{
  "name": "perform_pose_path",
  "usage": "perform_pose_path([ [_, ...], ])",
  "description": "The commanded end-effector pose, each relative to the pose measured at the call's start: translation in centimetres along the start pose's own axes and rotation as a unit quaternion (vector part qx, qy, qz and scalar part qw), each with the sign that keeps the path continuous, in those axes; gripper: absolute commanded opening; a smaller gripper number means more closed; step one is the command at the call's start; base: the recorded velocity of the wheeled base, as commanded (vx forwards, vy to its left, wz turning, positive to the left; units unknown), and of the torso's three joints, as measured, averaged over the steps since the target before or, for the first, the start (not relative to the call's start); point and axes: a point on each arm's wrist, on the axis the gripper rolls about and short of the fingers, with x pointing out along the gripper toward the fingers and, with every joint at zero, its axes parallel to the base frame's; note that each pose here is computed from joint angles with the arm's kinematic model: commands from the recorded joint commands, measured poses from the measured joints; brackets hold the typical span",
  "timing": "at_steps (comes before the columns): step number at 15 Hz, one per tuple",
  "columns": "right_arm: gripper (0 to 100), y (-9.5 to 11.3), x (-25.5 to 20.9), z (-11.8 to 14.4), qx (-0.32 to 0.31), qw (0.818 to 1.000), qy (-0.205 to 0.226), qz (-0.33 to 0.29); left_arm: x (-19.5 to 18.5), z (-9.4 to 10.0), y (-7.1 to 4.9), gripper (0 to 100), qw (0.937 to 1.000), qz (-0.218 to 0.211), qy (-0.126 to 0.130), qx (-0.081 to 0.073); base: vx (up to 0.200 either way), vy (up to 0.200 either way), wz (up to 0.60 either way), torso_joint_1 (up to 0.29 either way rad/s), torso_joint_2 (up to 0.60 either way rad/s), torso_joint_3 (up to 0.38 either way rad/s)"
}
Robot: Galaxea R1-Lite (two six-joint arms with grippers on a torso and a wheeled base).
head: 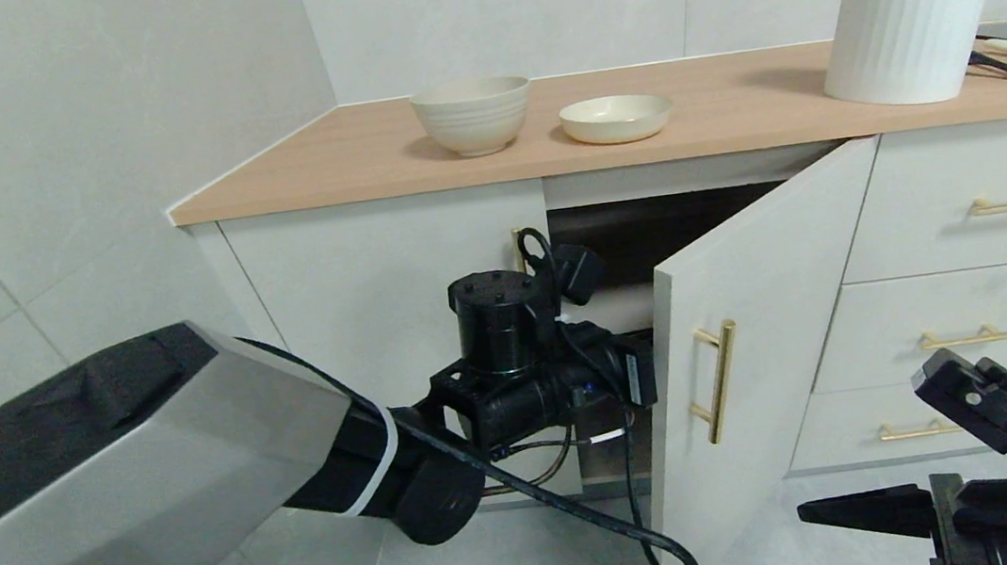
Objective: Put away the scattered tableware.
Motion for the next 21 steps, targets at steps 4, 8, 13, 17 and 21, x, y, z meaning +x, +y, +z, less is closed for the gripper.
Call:
perform_pose_path([
  [4,100,0.1,-0.2,-0.1,-0.001,1.000,-0.001,0.001,1.8,-1.1,-1.1,0,0.9997,0.025,-0.003,0.004,0.000,0.000,0.00,0.000,0.00,0.000],
  [8,100,0.9,-1.4,-0.5,-0.014,1.000,-0.013,0.025,0.8,-0.4,-8.3,0,0.9970,-0.076,-0.003,0.008,0.000,0.000,0.00,0.000,0.00,0.000],
  [13,100,2.3,-3.1,-0.6,-0.036,0.996,-0.033,0.075,-2.8,1.3,-8.7,0,0.9807,-0.186,0.027,-0.054,0.000,0.000,0.00,0.000,0.00,0.000],
  [17,100,2.0,-2.2,-0.2,-0.029,0.997,-0.027,0.058,-5.2,2.6,-5.1,0,0.9908,-0.123,0.007,-0.056,0.000,0.000,0.00,0.000,0.00,0.000],
  [21,100,1.3,0.0,1.2,-0.021,0.999,-0.038,-0.033,-10.8,4.8,-2.5,0,0.9997,-0.014,0.009,-0.019,0.000,0.000,0.00,0.000,0.00,0.000],
])
